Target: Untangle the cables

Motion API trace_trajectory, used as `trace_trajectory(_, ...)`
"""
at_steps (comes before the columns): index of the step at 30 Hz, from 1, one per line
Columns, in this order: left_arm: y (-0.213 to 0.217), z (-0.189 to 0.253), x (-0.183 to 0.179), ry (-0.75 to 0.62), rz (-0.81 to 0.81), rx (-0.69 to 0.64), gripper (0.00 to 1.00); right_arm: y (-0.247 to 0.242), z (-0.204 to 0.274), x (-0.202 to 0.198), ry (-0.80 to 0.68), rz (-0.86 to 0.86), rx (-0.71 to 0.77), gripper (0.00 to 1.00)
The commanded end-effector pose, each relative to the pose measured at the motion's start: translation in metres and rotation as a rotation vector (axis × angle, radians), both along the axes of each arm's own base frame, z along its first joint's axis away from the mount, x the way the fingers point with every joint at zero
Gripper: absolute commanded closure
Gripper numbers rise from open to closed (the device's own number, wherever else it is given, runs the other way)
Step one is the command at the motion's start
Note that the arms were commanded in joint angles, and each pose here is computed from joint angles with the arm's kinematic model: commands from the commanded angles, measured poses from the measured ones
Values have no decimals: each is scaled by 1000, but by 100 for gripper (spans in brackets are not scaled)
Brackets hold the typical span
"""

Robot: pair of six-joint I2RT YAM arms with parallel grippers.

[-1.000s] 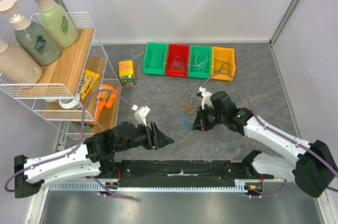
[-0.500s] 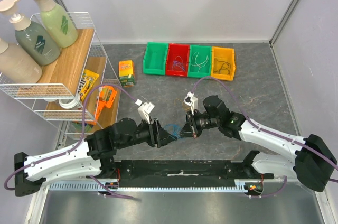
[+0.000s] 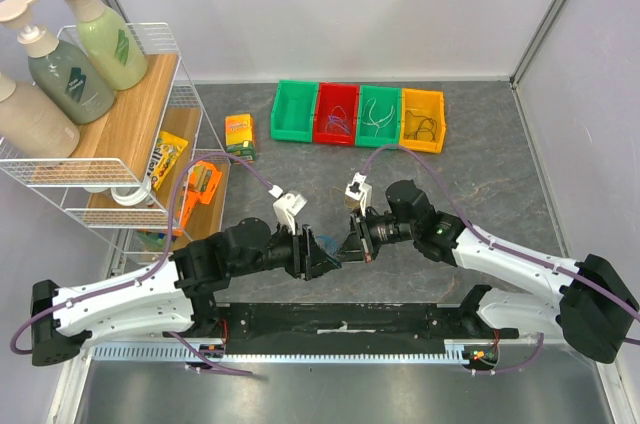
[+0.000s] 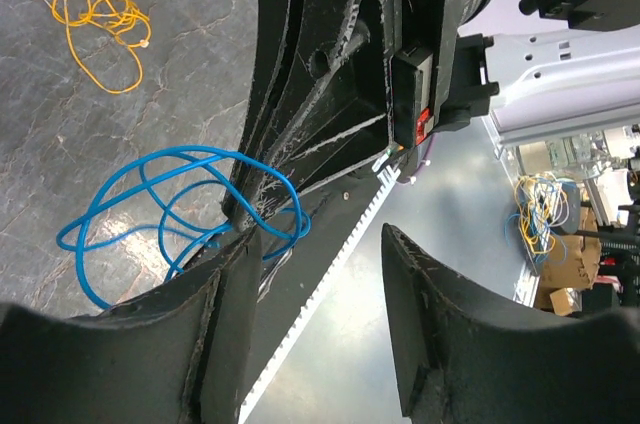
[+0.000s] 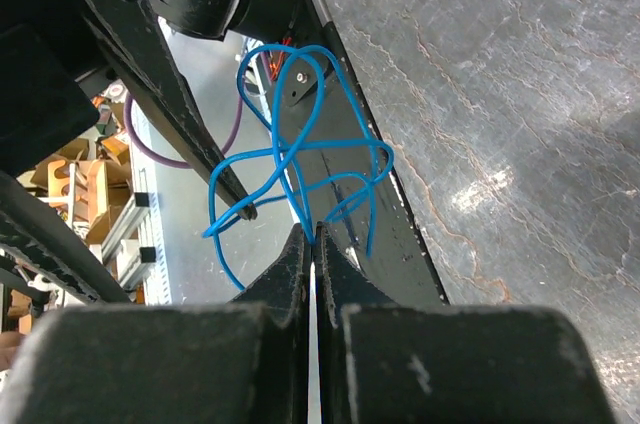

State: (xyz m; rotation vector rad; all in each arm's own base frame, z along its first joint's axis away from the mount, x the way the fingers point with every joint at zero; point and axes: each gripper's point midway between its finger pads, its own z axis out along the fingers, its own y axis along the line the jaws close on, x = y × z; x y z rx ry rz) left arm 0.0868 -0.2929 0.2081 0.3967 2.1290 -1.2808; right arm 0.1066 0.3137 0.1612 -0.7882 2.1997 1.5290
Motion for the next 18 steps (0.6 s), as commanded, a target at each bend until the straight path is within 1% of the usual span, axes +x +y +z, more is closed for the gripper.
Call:
trace_trajectory(1, -3, 10, -6, -49, -62, -22, 43, 6, 17, -3, -16, 30, 72, 100)
trace_trajectory(4, -3, 8, -7, -50, -68, -13, 46, 7, 19, -4, -14, 36, 85, 100)
trace_trajectory(8, -4, 3, -7, -44, -72, 4, 47, 8, 22, -6, -6, 44, 94, 100)
trace_trajectory(10, -5, 3, -6, -49, -71, 7, 49, 8, 24, -8, -4, 53, 101, 100)
trace_trajectory(11, -5, 3, -4, -50, -64, 10, 52, 8, 26, -8, -7, 58, 106, 100)
trace_trajectory(13, -6, 4, -3, -51, -60, 17, 63, 7, 25, -8, -12, 56, 102, 100)
trace_trajectory(15, -6, 9, -3, -57, -62, 21, 77, 7, 22, -7, -12, 49, 90, 99)
trace_trajectory(17, -3, 11, -2, -68, -61, 34, 96, 6, 17, -4, -17, 33, 71, 96)
trace_trajectory(18, -1, 13, -2, -75, -56, 40, 98, 5, 13, 4, -30, -5, 39, 94)
